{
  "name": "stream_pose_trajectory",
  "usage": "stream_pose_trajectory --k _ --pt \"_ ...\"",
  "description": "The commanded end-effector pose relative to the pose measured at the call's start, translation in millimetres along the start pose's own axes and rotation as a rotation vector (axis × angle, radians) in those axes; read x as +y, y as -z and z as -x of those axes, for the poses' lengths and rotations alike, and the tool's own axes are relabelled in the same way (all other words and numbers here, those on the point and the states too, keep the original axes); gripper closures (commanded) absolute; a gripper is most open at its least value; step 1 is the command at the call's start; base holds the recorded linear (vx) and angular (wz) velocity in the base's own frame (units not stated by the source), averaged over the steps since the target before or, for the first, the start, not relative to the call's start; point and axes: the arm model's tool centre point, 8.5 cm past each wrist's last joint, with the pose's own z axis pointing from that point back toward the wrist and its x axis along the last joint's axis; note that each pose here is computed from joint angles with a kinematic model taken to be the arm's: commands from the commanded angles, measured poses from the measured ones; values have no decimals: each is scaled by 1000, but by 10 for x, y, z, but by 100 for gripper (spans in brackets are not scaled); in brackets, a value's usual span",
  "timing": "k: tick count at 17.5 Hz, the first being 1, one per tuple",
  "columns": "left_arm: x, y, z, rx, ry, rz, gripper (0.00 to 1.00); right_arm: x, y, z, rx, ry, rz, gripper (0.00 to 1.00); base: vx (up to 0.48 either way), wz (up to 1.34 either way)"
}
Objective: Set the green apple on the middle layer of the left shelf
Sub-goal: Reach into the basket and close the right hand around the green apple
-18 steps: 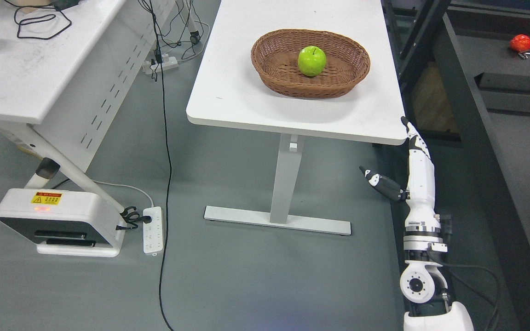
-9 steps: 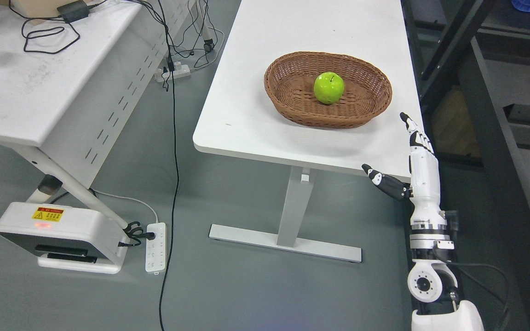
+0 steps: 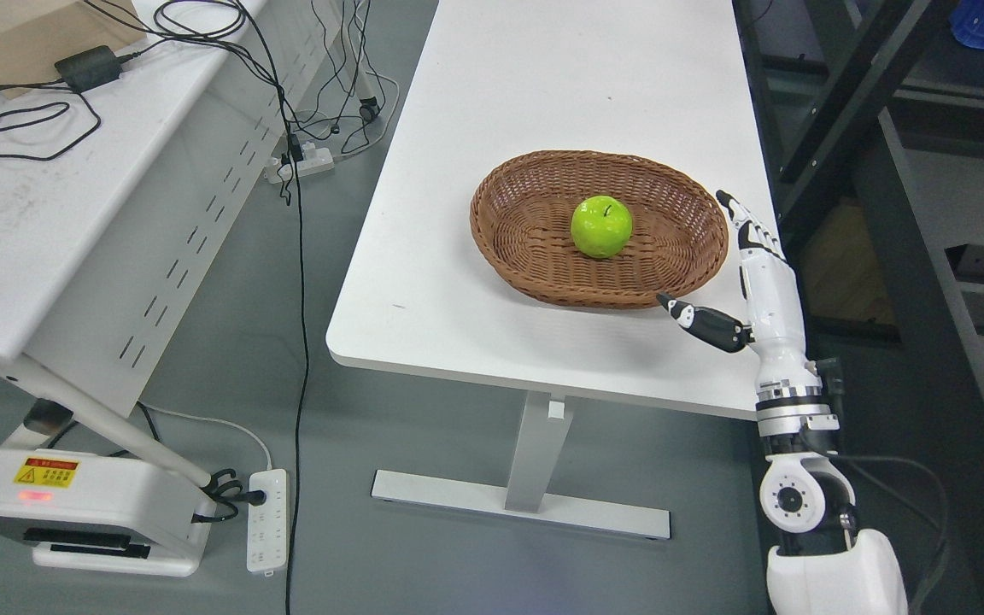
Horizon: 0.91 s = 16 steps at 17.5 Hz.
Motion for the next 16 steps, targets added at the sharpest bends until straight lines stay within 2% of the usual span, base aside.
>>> stream_pose_trajectory --k 1,3,4,7,9,11,14,16 --pt "111 -14 -12 -2 6 -17 0 208 354 -121 -49 -36 -210 0 236 -62" --pt "112 -14 -12 -2 3 -17 0 249 464 -107 -60 -95 -298 0 179 -58" --pt "112 -14 -12 -2 3 -17 0 336 503 -133 -71 -125 -334 0 174 -25" --pt "112 -14 -12 -2 3 -17 0 475 583 -115 -71 -144 -383 0 127 -3" --pt "112 -14 -12 -2 3 -17 0 650 573 -115 -77 -208 -447 0 98 8" --pt "112 -14 -12 -2 3 -17 0 728 548 -114 -78 -236 -486 0 65 12" --pt "112 -14 -12 -2 3 -17 0 830 526 3 -46 -234 -527 0 27 5" --pt "112 -14 -12 -2 3 -17 0 826 626 50 -31 -237 -532 1 6 0"
